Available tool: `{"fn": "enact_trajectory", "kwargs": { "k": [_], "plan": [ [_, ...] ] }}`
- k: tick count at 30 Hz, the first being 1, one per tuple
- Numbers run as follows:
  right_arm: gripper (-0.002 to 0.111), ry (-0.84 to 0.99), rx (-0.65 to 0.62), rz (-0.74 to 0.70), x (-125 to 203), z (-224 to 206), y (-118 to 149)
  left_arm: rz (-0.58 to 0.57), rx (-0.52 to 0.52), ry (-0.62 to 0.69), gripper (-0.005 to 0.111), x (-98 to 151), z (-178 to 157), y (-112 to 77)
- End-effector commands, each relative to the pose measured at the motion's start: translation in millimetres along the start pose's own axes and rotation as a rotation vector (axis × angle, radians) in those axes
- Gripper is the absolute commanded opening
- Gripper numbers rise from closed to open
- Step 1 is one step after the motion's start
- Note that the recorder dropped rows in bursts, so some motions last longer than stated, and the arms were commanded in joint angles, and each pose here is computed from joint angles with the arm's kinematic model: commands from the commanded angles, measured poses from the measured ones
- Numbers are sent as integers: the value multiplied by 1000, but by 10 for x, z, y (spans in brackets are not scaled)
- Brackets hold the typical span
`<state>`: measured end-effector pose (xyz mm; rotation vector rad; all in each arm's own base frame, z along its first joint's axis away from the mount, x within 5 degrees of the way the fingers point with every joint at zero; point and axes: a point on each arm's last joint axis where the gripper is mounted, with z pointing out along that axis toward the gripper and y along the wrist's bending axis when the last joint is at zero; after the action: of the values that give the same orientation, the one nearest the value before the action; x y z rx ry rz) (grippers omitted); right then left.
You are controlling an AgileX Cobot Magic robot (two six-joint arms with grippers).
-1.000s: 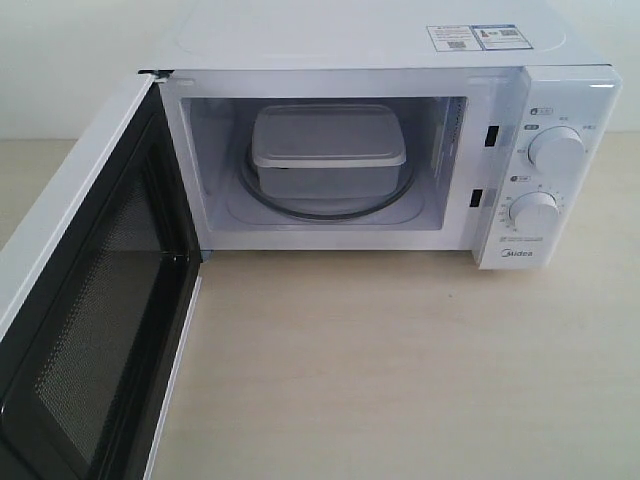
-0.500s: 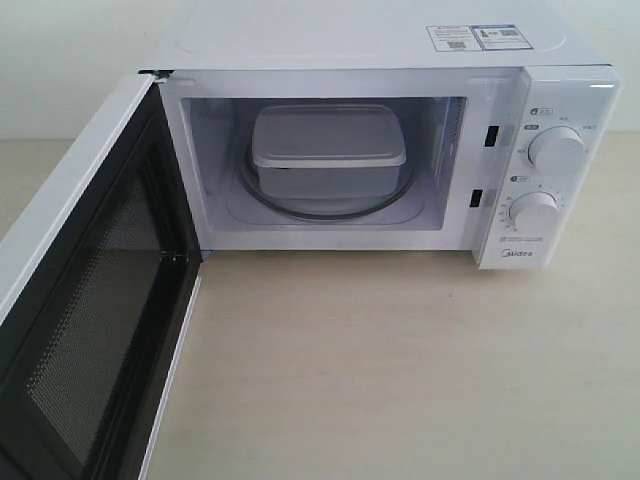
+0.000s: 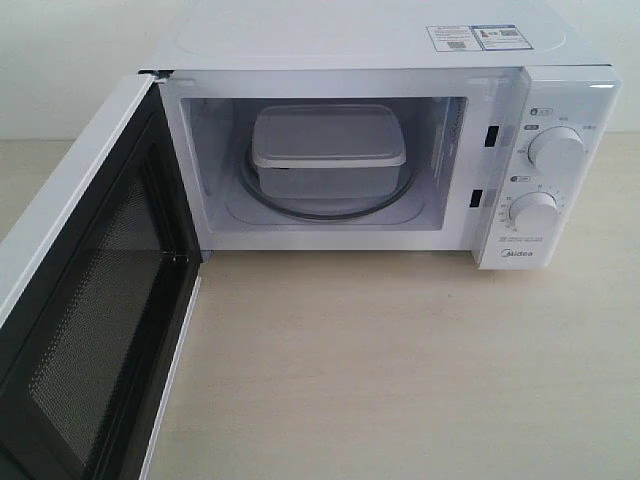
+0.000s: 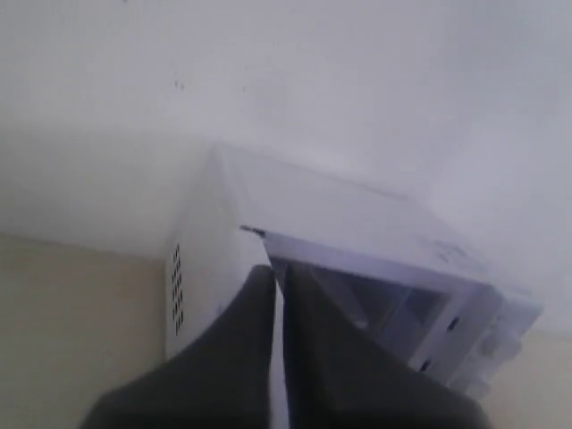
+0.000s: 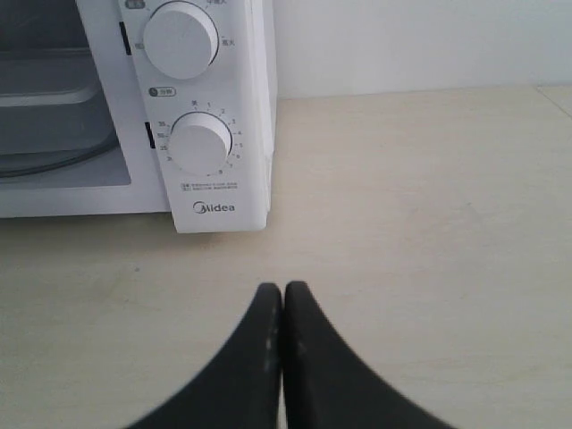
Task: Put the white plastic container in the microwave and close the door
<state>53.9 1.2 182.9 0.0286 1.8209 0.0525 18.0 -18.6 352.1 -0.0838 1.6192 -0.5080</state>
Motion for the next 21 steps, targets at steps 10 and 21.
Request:
{"fn": "enact_trajectory", "kwargs": {
  "k": [10,21],
  "plan": [
    [0,-9,3,-11,-6,-3,-2,210,-96,568,4,-564,755,-91],
    [0,-9,3,-11,-6,-3,-2,421,-204,909,4,-304,1236,260]
  ]
}}
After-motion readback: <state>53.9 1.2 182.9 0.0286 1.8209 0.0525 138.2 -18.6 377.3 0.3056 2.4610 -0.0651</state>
